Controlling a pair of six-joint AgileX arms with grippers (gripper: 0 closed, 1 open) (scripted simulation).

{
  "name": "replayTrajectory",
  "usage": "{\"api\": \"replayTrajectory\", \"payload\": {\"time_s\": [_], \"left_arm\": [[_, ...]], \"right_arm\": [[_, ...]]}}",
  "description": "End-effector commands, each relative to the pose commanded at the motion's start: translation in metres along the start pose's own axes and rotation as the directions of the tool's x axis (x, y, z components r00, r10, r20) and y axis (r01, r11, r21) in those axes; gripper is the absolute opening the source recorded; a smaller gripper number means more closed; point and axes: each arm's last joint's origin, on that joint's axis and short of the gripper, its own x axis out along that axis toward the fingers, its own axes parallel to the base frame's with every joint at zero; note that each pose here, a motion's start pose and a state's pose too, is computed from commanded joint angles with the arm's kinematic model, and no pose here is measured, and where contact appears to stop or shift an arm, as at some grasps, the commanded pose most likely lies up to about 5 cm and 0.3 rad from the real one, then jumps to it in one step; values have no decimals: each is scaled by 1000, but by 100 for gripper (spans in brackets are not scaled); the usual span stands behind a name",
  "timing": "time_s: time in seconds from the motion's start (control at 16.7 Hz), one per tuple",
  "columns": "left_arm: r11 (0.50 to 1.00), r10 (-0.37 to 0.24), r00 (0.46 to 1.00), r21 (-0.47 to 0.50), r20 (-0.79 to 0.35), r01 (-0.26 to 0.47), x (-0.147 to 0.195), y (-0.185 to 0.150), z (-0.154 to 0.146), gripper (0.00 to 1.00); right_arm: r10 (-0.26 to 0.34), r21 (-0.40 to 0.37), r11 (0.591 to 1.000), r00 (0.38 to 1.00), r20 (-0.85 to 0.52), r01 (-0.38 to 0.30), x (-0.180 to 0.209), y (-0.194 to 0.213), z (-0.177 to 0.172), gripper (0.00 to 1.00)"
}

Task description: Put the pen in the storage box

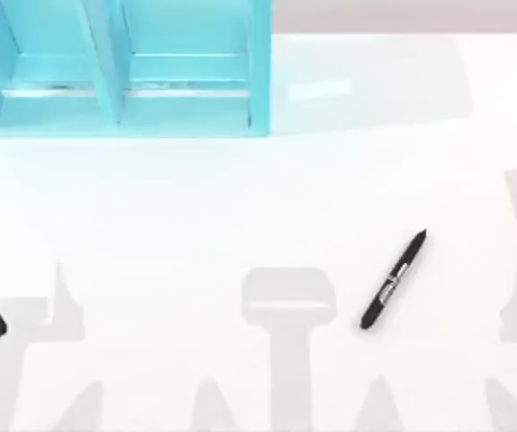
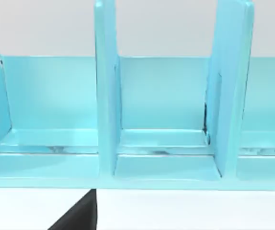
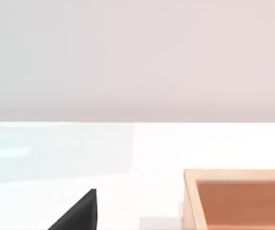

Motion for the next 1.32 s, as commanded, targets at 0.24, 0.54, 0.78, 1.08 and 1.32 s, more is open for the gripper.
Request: {"api": "replayTrajectory", "payload": {"time_s": [0.24, 0.54, 0.78, 1.08, 1.32], "left_arm": [[1000, 0, 1000, 0, 0, 0, 0, 0, 0, 100], [1000, 0, 1000, 0, 0, 0, 0, 0, 0, 100], [1000, 0, 1000, 0, 0, 0, 0, 0, 0, 100], [1000, 0, 1000, 0, 0, 0, 0, 0, 0, 100], [1000, 0, 1000, 0, 0, 0, 0, 0, 0, 100]], "right_arm": [[24, 24, 999, 999, -24, -24, 0, 2, 5, 100], [159, 206, 972, 963, -219, -114, 9, 19, 44, 100], [252, 380, 922, 854, -454, -70, 40, 43, 88, 100], [267, 450, 877, 611, -745, 166, 115, 94, 115, 100], [195, 338, 860, 365, -910, 382, 181, 139, 92, 100]]}}
